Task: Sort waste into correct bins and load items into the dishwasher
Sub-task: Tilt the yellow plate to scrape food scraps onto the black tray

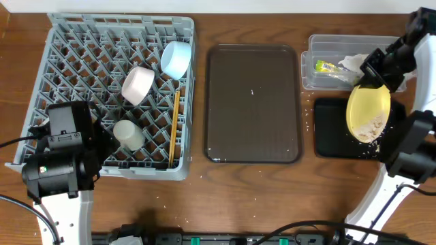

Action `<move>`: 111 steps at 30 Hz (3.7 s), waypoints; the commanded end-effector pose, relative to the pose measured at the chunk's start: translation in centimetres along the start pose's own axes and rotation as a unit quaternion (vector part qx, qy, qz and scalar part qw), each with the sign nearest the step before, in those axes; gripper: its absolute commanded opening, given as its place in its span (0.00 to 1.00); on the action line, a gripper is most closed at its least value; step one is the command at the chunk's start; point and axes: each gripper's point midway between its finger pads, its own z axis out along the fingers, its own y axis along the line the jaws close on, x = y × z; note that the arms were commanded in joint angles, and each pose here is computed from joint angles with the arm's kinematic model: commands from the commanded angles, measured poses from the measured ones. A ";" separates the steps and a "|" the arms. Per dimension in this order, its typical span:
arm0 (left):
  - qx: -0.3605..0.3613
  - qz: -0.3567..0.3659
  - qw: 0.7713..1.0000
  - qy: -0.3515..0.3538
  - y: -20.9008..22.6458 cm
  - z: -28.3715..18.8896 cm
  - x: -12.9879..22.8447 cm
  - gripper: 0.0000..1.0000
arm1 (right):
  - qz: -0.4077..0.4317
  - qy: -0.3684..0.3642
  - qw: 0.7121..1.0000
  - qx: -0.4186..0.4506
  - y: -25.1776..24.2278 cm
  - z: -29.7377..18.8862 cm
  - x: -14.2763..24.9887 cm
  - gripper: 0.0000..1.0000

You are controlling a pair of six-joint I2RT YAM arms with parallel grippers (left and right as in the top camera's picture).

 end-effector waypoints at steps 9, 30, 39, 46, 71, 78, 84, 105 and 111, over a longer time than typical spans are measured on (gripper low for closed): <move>-0.004 -0.002 1.000 -0.009 0.3 -0.3 -0.5 0.98 | 0.015 0.042 0.987 -0.153 0.9 -4.3 0.7 0.01; -0.005 -0.002 1.000 -0.009 0.3 -0.3 -0.5 0.98 | 0.040 0.063 0.968 -0.240 -1.4 -7.3 0.5 0.01; -0.005 -0.002 1.000 -0.009 0.3 -0.3 -0.5 0.98 | 0.039 0.054 0.962 -0.266 -1.7 -8.0 -0.3 0.01; -0.005 -0.002 1.000 -0.009 0.3 -0.3 -0.5 0.98 | 0.022 0.050 0.960 -0.273 -1.5 -8.0 -0.4 0.02; -0.004 -0.002 1.000 -0.009 0.3 -0.3 -0.5 0.98 | -0.002 0.059 0.964 -0.261 -2.2 -6.7 -0.3 0.01; -0.004 -0.002 1.000 -0.009 0.3 -0.3 -0.5 0.98 | 0.002 0.060 0.966 -0.251 -2.8 -6.2 -0.6 0.01; -0.005 -0.002 1.000 -0.009 0.3 -0.3 -0.5 0.98 | -0.013 0.067 0.949 -0.308 -1.2 -7.2 -0.2 0.01; -0.005 -0.002 1.000 -0.009 0.3 -0.3 -0.5 0.98 | 0.070 0.090 0.930 -0.348 -0.8 -9.0 0.1 0.01; -0.005 -0.002 1.000 -0.009 0.3 -0.3 -0.5 0.98 | 0.051 0.078 0.915 -0.393 -1.0 -10.1 -0.3 0.01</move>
